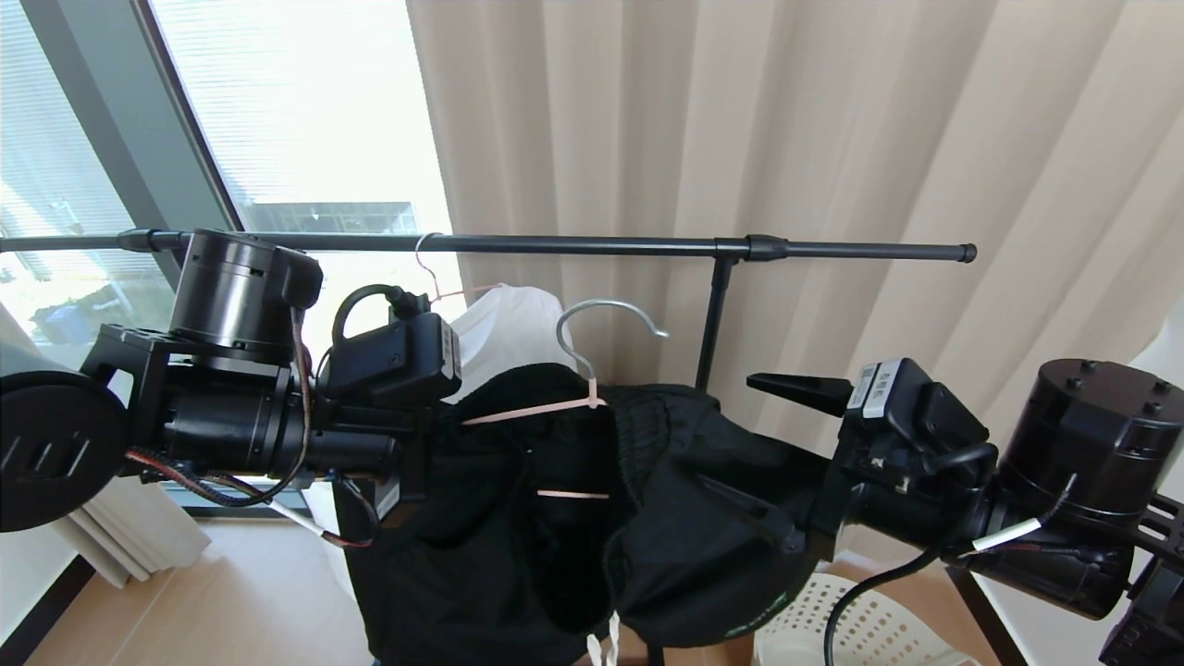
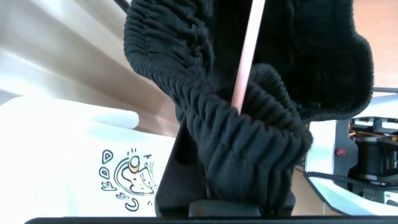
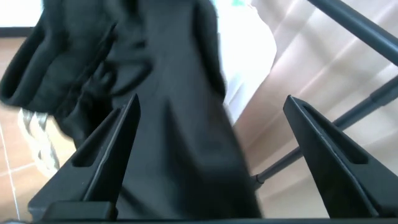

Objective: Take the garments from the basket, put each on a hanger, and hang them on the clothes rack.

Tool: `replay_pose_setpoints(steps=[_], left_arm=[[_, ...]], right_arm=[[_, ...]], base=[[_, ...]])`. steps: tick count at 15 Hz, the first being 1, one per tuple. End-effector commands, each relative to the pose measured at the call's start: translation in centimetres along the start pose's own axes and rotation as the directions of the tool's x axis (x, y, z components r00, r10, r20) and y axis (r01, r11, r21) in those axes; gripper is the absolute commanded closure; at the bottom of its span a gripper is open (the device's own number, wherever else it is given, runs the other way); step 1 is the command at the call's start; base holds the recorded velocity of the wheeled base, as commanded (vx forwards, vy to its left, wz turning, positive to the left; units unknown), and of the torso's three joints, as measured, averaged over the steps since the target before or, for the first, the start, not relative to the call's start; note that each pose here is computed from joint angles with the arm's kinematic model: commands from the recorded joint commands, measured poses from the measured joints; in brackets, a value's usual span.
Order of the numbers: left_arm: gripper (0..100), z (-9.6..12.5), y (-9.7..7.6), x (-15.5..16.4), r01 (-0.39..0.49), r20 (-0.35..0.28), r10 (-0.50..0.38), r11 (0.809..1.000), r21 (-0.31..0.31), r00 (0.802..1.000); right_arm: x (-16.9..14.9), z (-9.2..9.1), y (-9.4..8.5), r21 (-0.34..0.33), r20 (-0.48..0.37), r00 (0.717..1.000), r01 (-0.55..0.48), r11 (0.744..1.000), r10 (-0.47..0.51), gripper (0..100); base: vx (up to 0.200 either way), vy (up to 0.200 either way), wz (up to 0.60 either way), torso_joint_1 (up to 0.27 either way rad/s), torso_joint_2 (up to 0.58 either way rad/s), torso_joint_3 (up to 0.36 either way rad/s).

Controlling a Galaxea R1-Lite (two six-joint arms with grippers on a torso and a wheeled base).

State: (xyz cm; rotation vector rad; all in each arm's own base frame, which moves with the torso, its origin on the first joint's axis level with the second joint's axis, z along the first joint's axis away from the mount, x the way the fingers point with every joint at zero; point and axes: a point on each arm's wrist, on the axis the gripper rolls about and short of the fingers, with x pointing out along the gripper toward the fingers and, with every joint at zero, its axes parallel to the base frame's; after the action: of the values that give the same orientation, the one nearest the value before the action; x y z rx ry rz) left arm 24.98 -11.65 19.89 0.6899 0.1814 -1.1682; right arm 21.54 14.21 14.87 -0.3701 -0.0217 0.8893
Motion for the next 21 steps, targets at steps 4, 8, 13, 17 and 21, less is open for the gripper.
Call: replay_pose_setpoints(steps=[4,8,13,17,21], left_arm=[[100,-0.2,-0.1,-1.8,-0.049,-0.005,0.049,0.999,-0.018,0.999],[100,-0.5,-0.4,-2.8,-0.07,-0.012,0.07,0.997,-0.028,0.998],[100,-0.7,-0.3,-3.6,-0.096,-0.016,0.096,0.995,-0.033,0.995],[100,-0.5,-0.4,-4.1,-0.109,-0.01,0.109,0.994,-0.03,0.994],[100,-0.4,-0.5,-4.3,-0.114,-0.006,0.114,0.993,-0.026,0.993]], right_arm=[[-1.6,-1.4,-1.5,-0.047,-0.002,0.999,-0.049,0.998,0.049,0],[-2.4,-2.3,-3.0,-0.028,0.01,0.996,-0.084,0.996,0.084,0],[-1.9,-4.5,-4.3,0.004,-0.044,0.996,-0.078,0.997,0.078,0],[-0.5,-7.0,-4.6,-0.006,-0.107,0.99,-0.097,0.995,0.096,0],[0.4,-8.4,-5.4,0.017,-0.137,0.987,-0.088,0.996,0.09,0]], base=[[0.0,0.0,0.0,0.0,0.0,0.0],[0.0,0.0,0.0,0.0,0.0,0.0],[0.0,0.0,0.0,0.0,0.0,0.0],[0.0,0.0,0.0,0.0,0.0,0.0],[0.0,0.0,0.0,0.0,0.0,0.0]])
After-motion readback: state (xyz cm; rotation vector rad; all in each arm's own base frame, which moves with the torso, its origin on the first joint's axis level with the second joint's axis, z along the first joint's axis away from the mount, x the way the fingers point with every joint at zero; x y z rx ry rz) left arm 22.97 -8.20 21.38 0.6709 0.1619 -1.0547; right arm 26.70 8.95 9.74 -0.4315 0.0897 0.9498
